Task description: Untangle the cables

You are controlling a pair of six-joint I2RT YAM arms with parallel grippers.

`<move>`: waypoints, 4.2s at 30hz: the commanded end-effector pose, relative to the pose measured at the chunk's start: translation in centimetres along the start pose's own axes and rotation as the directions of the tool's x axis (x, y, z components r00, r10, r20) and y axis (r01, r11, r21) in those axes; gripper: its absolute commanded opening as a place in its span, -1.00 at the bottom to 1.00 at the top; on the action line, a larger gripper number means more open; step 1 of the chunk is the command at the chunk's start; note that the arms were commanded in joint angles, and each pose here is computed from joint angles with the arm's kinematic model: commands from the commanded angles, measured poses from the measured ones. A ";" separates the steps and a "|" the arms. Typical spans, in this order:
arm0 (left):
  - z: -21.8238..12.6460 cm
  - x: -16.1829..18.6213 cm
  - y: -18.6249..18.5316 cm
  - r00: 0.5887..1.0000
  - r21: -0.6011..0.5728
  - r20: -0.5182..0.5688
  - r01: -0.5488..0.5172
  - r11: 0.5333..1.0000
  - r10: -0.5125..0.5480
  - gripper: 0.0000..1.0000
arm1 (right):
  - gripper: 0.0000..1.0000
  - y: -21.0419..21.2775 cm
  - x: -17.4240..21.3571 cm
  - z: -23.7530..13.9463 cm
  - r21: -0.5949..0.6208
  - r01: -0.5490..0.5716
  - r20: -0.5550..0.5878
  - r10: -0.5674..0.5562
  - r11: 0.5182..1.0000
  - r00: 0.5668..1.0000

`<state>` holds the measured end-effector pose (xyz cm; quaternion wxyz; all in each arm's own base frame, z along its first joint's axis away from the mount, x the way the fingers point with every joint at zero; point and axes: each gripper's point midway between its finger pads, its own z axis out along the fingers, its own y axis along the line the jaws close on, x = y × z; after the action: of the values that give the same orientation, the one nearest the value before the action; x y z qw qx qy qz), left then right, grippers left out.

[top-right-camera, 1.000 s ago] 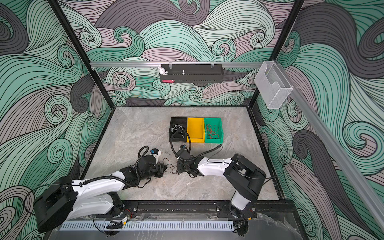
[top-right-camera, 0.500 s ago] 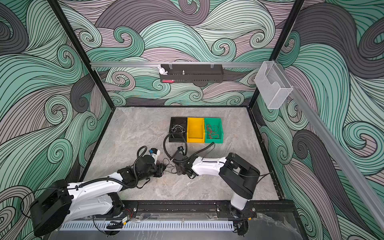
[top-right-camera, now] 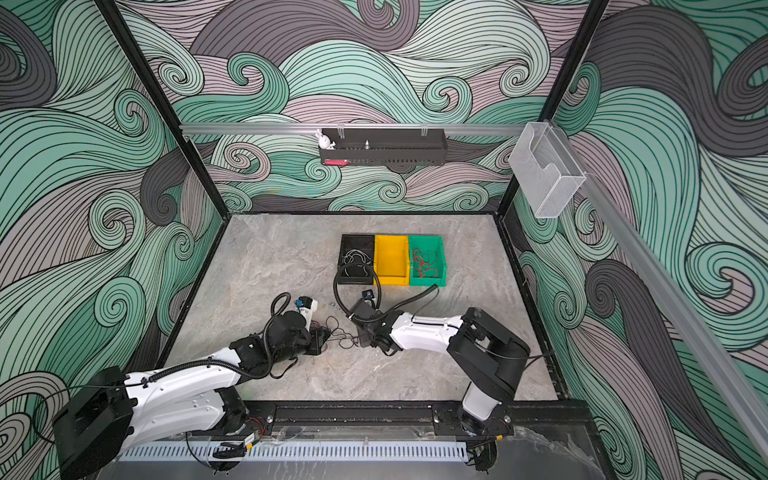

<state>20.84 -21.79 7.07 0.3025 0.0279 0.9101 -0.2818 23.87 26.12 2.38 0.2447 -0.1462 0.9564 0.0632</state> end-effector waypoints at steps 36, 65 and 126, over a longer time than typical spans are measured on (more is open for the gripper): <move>0.9 -0.1 -2.6 0.999 0.104 -0.035 0.016 0.994 -0.013 -1.00 | -0.30 0.5 -1.3 -3.7 -0.289 -0.014 0.061 0.033 0.957 0.998; -3.7 -1.2 5.5 0.993 -0.171 0.079 0.101 0.980 -0.089 0.25 | 0.08 10.7 -0.9 -3.7 -0.441 0.151 0.069 -0.134 0.885 0.989; -2.1 1.3 10.8 0.973 -0.264 0.049 0.231 0.937 -0.226 -0.89 | -1.00 -13.5 -2.1 -7.0 0.087 -0.301 0.195 0.280 0.950 0.940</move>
<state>21.36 -12.23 2.63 0.2830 -0.1146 0.9319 -0.1959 27.09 13.20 9.14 0.3340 0.0060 0.9409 0.0563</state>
